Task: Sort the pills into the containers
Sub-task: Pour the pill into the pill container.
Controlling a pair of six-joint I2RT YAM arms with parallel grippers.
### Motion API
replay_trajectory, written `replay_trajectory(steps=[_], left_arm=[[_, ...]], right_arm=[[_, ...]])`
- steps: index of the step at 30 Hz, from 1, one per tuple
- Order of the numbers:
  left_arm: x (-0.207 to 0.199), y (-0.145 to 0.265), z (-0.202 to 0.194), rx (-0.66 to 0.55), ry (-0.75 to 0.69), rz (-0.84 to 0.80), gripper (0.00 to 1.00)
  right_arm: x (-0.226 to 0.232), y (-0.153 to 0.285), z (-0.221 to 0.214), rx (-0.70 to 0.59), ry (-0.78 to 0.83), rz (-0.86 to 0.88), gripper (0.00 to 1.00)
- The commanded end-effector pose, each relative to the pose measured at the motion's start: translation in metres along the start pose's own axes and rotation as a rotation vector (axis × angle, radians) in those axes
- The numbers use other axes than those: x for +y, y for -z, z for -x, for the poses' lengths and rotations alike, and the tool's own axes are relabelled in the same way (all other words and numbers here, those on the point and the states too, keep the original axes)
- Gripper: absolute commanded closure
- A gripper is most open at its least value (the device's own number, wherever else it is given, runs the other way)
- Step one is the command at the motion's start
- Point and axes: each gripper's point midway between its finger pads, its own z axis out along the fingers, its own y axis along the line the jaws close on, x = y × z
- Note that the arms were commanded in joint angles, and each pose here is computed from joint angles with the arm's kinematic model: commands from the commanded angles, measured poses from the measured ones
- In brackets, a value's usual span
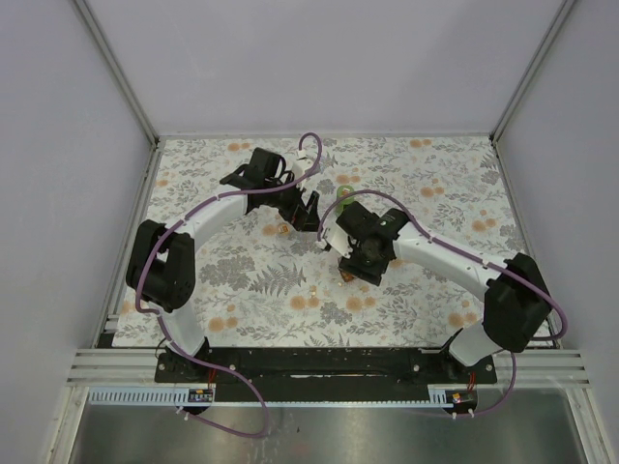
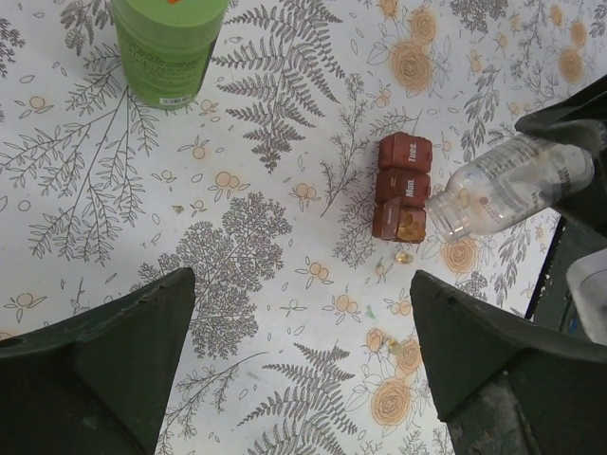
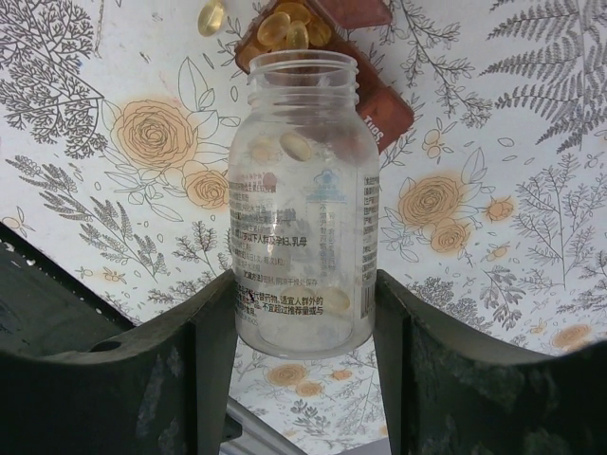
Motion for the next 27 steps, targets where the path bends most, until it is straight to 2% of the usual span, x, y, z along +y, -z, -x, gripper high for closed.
replay_trajectory(steps=[1,16,21,27], left_arm=[[-0.009,0.007,0.011,-0.042,-0.051,-0.035,0.01],[-0.034,0.029,0.024,-0.086,-0.131,-0.145,0.01],[-0.011,0.032,0.028,-0.090,-0.085,-0.062,0.01],[0.050,0.045,0.022,-0.061,-0.029,0.193,0.01]], right_arm=[[-0.012,0.013,0.016,-0.143,-0.059,-0.059,1.00],[-0.039,0.075,0.056,-0.570,-0.196,-0.133,1.00],[-0.044,0.087,0.064,-0.651,-0.214,-0.143,1.00],[-0.045,0.110,0.079,-0.819,-0.216,-0.151,1.00]])
